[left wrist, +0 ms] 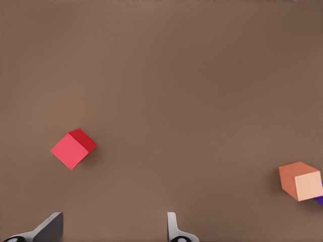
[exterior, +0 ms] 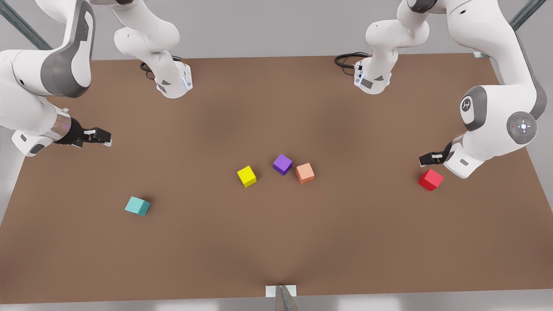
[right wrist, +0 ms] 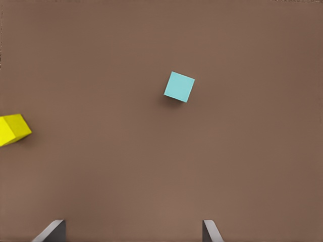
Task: Pick up red wooden cube and pass to hand red wooden cube and place in blue wooden cube
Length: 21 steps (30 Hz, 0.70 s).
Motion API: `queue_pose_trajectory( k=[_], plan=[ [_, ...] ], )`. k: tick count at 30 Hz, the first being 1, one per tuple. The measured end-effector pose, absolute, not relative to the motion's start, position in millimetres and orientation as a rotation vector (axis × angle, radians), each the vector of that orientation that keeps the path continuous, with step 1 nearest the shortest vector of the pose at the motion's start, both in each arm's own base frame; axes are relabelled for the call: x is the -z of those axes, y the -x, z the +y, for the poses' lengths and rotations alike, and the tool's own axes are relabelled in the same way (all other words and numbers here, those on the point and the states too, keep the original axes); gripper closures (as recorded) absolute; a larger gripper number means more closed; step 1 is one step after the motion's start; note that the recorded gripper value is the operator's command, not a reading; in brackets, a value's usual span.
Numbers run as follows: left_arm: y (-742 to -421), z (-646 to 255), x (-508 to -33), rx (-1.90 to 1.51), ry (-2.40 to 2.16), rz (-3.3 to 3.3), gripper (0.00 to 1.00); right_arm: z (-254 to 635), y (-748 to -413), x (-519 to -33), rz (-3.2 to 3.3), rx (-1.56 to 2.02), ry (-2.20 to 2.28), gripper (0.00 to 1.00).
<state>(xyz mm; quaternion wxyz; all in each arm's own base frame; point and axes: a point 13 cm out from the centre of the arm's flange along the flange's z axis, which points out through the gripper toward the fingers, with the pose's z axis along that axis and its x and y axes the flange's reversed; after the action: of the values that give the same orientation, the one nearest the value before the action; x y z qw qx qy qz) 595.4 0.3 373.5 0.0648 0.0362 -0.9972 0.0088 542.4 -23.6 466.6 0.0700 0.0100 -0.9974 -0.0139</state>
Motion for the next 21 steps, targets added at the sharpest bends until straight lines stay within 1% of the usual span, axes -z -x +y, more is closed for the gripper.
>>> queue_pose_trajectory(
  k=[2,3,6,8,10,12,15,19,21],
  plan=[
    [-597.0,0.3,-369.9,-0.026,-0.117,-3.008,0.00,-19.3,-542.8,-466.0,-3.000,0.041,-0.052,0.00],
    [-598.7,2.9,-358.1,-0.022,-0.127,-2.991,0.00,-17.3,-543.1,-465.3,-2.999,0.040,-0.062,0.00],
    [-613.7,46.0,-308.3,-0.004,-0.239,-2.938,0.00,-14.0,-543.8,-462.0,-2.995,0.039,-0.083,0.00],
    [-613.6,82.5,-265.5,0.013,-0.344,-2.901,0.00,-15.3,-544.6,-458.9,-2.992,0.039,-0.087,0.00],
    [-590.6,113.0,-205.7,-0.008,-0.483,-2.838,0.00,-18.9,-544.6,-455.1,-2.987,0.039,-0.083,0.00],
    [-570.9,135.2,-162.7,-0.066,-0.647,-2.801,0.00,-22.7,-546.2,-449.2,-2.980,0.033,-0.080,0.00],
    [-564.9,151.2,-135.7,-0.103,-0.821,-2.802,0.00,-19.2,-548.9,-444.6,-2.977,0.027,-0.100,0.00],
    [-556.1,163.2,-116.5,-0.101,-1.002,-2.779,0.00,-12.4,-549.4,-442.3,-2.976,0.025,-0.130,0.00],
    [-556.7,164.5,-112.4,-0.097,-1.063,-2.772,0.00,-12.9,-549.1,-441.2,-2.974,0.026,-0.134,0.00]
  ],
)
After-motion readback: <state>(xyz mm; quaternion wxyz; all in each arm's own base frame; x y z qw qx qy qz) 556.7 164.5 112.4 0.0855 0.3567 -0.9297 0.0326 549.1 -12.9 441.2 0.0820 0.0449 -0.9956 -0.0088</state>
